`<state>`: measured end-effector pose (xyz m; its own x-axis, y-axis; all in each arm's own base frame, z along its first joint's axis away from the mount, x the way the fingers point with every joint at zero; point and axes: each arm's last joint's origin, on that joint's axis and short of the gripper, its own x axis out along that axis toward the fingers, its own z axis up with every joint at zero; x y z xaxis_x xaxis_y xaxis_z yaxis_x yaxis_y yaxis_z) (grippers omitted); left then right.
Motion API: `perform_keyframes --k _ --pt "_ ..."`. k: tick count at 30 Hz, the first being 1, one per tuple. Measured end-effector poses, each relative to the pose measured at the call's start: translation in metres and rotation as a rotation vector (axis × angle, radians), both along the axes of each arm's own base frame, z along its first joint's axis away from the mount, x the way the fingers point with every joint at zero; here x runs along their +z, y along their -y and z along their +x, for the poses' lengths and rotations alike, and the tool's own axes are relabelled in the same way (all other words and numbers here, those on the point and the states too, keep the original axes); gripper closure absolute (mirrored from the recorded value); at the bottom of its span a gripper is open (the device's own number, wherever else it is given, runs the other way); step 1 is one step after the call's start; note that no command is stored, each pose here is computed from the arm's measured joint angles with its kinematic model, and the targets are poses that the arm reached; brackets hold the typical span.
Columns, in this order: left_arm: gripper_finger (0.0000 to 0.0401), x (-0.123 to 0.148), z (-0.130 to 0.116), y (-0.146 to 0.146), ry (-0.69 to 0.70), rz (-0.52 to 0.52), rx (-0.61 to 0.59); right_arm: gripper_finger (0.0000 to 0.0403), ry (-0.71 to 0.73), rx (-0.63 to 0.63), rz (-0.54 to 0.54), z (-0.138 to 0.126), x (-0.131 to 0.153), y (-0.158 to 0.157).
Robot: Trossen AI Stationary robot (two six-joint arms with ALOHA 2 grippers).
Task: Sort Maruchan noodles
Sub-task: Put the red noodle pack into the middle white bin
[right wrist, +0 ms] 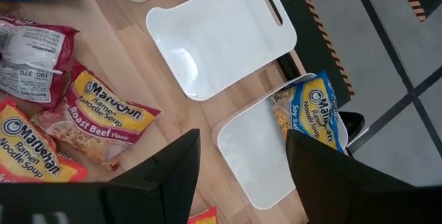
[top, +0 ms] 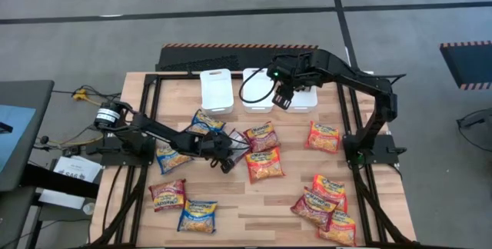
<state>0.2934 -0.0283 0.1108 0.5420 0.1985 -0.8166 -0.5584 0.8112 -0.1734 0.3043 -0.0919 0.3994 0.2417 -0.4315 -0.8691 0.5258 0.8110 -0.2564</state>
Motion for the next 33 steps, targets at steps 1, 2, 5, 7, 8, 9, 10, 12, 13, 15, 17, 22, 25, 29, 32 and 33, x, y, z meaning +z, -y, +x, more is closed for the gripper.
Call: perform_keyframes --k 1,2,5,7,8,9,10,12,13,15,17,22,25,29,32,33 --pt "0.0397 0.0 0.0 0.0 0.0 0.0 -0.002 0.0163 0.0 0.0 0.0 0.0 0.0 0.0" --pt "0.0399 0.0 0.0 0.0 0.0 -0.003 -0.007 0.0163 0.001 0.0 0.0 0.0 0.0 0.0" --pt "0.04 0.005 -0.001 0.001 0.019 -0.059 -0.063 0.0163 0.001 -0.001 0.0 0.0 0.0 0.0" --pt "0.0401 0.015 -0.002 0.002 0.054 -0.11 -0.102 0.0163 0.001 -0.001 0.0 0.0 0.0 0.0" --pt "0.0401 0.021 -0.004 0.001 0.063 -0.135 -0.116 0.0163 0.001 0.0 0.002 0.0 0.0 0.0" --pt "0.0401 0.029 -0.006 0.002 0.09 -0.154 -0.132 0.0163 0.002 0.005 0.011 0.0 0.0 0.0" --pt "0.0401 0.036 -0.009 0.0 0.099 -0.157 -0.131 0.0163 0.003 0.016 0.027 0.0 0.0 -0.001" --pt "0.0401 0.055 -0.013 -0.005 0.163 -0.159 -0.129 0.0163 0.004 0.051 0.065 0.0 -0.001 -0.002" --pt "0.0401 0.065 -0.015 -0.007 0.195 -0.152 -0.126 0.0163 0.007 0.068 0.086 0.001 -0.001 -0.003" --pt "0.0401 0.081 -0.022 -0.012 0.234 -0.15 -0.117 0.0163 0.015 0.098 0.13 0.001 -0.001 -0.005" --pt "0.0401 0.094 -0.031 -0.017 0.262 -0.152 -0.114 0.0163 0.018 0.147 0.171 0.002 -0.002 -0.008" --pt "0.0401 0.126 -0.048 -0.029 0.387 -0.136 -0.095 0.0163 0.054 0.303 0.269 0.007 -0.001 -0.019" --pt "0.0401 0.14 -0.056 -0.035 0.447 -0.135 -0.08 0.0163 0.101 0.415 0.307 0.013 0.001 -0.027" --pt "0.0401 0.145 -0.065 -0.042 0.447 -0.12 -0.062 0.0163 0.161 0.488 0.326 0.022 0.001 -0.037" --pt "0.0401 0.145 -0.067 -0.042 0.43 -0.132 -0.097 0.0163 0.154 0.506 0.329 0.026 -0.001 -0.042" --pt "0.0401 0.144 -0.068 -0.041 0.42 -0.136 -0.118 0.0163 0.154 0.517 0.328 0.03 -0.004 -0.045"
